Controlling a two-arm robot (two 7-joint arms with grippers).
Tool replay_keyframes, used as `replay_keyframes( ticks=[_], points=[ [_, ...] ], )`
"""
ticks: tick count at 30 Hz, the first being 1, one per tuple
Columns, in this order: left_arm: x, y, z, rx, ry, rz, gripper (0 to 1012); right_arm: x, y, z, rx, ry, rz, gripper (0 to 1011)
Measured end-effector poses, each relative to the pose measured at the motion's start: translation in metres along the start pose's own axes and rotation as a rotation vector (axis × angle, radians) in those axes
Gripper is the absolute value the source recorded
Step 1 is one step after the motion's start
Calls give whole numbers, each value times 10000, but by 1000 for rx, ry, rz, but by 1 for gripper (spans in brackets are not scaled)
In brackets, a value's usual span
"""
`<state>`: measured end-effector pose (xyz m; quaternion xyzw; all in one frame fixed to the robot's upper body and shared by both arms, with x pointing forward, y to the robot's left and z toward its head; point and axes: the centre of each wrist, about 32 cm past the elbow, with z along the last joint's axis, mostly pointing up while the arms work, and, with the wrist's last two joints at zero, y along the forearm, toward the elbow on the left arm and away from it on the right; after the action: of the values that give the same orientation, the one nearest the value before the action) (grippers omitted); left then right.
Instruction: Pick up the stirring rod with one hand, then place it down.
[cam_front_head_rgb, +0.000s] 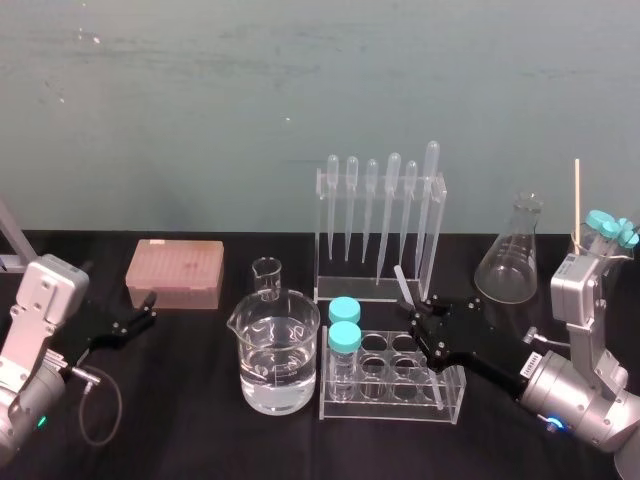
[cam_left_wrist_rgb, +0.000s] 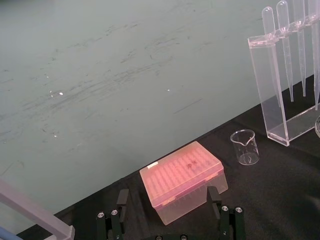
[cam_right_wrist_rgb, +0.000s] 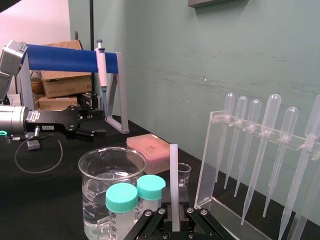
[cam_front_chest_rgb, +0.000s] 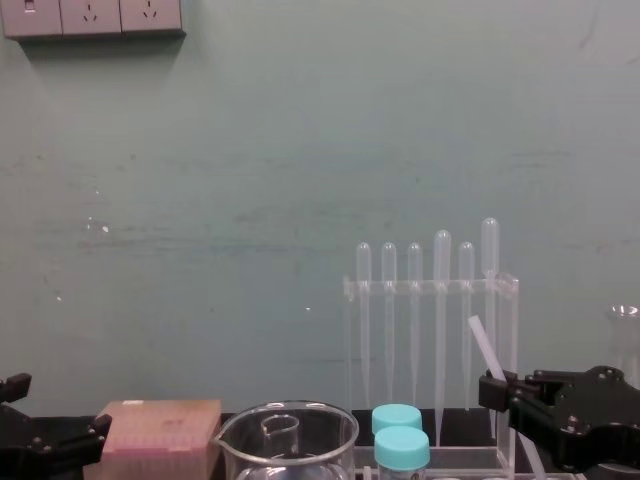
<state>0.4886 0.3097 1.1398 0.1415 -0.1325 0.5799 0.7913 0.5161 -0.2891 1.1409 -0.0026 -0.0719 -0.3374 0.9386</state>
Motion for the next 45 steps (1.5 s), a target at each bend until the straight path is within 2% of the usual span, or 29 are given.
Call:
replay_keyframes(
  ticks=[5, 6, 7, 10, 12, 13, 16, 17, 20, 24, 25, 31, 33, 36, 39, 42, 45],
  points=[
    [0, 0, 0, 0, 0, 0, 1000, -1, 2, 1, 1, 0, -1, 186],
    [0, 0, 0, 0, 0, 0, 1000, -1, 2, 2, 1, 0, -1, 242],
    [0, 0, 0, 0, 0, 0, 1000, -1, 2, 2, 2, 0, -1, 242],
    [0, 0, 0, 0, 0, 0, 1000, 0, 2, 2, 2, 1, -1, 373],
    [0, 0, 0, 0, 0, 0, 1000, 0, 1, 2, 3, 1, -1, 410],
    [0, 0, 0, 0, 0, 0, 1000, 0, 2, 2, 3, 1, -1, 471],
    [0, 0, 0, 0, 0, 0, 1000, 0, 1, 2, 3, 0, -2, 554],
    [0, 0, 0, 0, 0, 0, 1000, 0, 1, 2, 3, 0, -2, 554],
    [0, 0, 0, 0, 0, 0, 1000, 0, 2, 3, 3, 0, -2, 696],
    [0, 0, 0, 0, 0, 0, 1000, 0, 1, 2, 3, 0, -1, 773],
    [0, 0, 0, 0, 0, 0, 1000, 0, 1, 3, 3, 0, -1, 827],
    [0, 0, 0, 0, 0, 0, 1000, -4, 14, 66, 50, -21, -32, 992],
    [0, 0, 0, 0, 0, 0, 1000, -4, 18, 99, 73, -26, -50, 1003],
    [0, 0, 0, 0, 0, 0, 1000, 4, 4, 185, 140, -32, -121, 1003],
    [0, 0, 0, 0, 0, 0, 1000, 12, -23, 234, 174, -33, -179, 1003],
    [0, 0, 0, 0, 0, 0, 1000, 29, -87, 273, 187, -28, -264, 1003],
    [0, 0, 0, 0, 0, 0, 1000, 54, -187, 272, 152, -15, -341, 1003]
  ],
)
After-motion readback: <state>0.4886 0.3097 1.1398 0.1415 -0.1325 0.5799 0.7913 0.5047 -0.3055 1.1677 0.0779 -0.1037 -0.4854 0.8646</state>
